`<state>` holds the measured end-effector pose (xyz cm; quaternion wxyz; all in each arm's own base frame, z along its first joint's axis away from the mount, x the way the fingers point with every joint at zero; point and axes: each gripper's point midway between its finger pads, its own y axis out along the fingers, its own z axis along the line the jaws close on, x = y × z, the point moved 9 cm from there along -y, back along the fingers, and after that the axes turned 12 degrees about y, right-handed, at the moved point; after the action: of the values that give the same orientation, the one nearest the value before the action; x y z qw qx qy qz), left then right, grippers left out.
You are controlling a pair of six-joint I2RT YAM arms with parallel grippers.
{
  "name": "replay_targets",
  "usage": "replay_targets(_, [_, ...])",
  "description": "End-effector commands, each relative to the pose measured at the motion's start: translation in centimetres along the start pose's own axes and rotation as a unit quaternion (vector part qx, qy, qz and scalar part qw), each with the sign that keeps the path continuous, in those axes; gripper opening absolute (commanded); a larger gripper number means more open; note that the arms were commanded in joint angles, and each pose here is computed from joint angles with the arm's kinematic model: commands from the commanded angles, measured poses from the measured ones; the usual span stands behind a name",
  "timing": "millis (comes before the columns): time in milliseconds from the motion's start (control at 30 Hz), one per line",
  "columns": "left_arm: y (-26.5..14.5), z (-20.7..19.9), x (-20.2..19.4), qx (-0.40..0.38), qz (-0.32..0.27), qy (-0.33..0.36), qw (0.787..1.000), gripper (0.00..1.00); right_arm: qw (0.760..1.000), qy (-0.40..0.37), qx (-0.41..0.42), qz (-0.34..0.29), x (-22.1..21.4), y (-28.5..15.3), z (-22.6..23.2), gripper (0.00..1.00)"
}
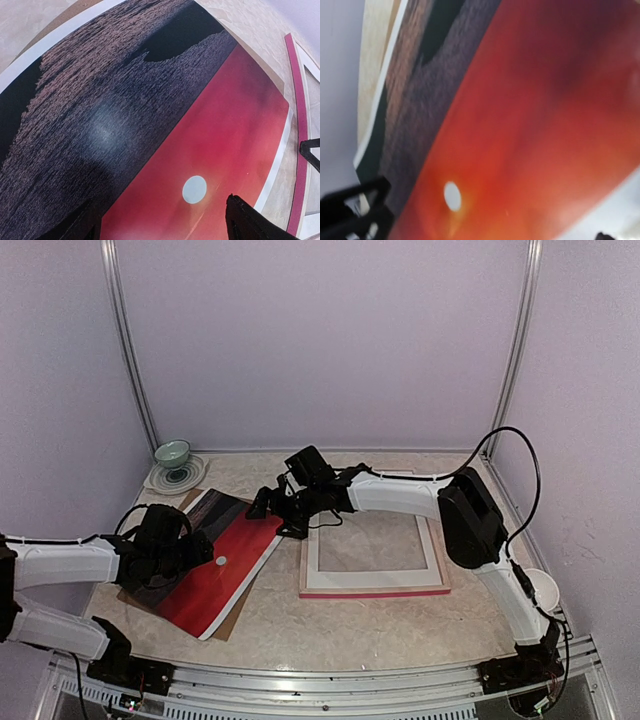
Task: Put the photo into the frame
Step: Pick up the photo from the backboard.
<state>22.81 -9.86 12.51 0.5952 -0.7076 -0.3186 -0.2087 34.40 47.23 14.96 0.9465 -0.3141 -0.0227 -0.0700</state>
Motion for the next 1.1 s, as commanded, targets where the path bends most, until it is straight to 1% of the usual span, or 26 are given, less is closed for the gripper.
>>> replay_targets(0, [0.1,-0.1,0.2,-0.021,-0.016,0.003,1.0,0.84,0.998,0.058,-0.025,0.006,0.2,1.9,-1.6,0.99])
replay_targets(67, [0.3,-0.2,0.1,-0.031,-0.022,-0.001,0.999,0.83,0.997,0.071,-0.032,0.002,0.1,2.2,-1.9,0.99])
replay_targets(367, [1.1,-0.3,-0.6,-0.048,-0.009,-0.004,0.999,0.82,0.992,0.105,-0.061,-0.032,-0.6,1.3,-2.8,0.99])
replay_targets(433, [1.2,-0.3,-0.7,-0.05,-0.008,-0.004,0.999,0.82,0.99,0.119,-0.067,-0.029,-0.7,1.5,-3.2,0.99])
replay_targets(633, [1.6,-0.2,-1.5,-0.063,0.004,-0.005,0.998,0.76,0.988,0.137,-0.065,-0.041,-0.5,1.9,-3.4,0.99])
replay_targets(833, [1.9,-0.3,-2.4,-0.08,0.017,-0.008,0.997,0.69,0.985,0.161,-0.061,-0.032,-0.4,3.3,-4.4,0.99])
replay_targets(1067, [2.4,-0.3,-3.0,-0.09,0.033,-0.004,0.995,0.61,0.983,0.174,-0.04,-0.042,-0.1,3.3,-4.2,0.99])
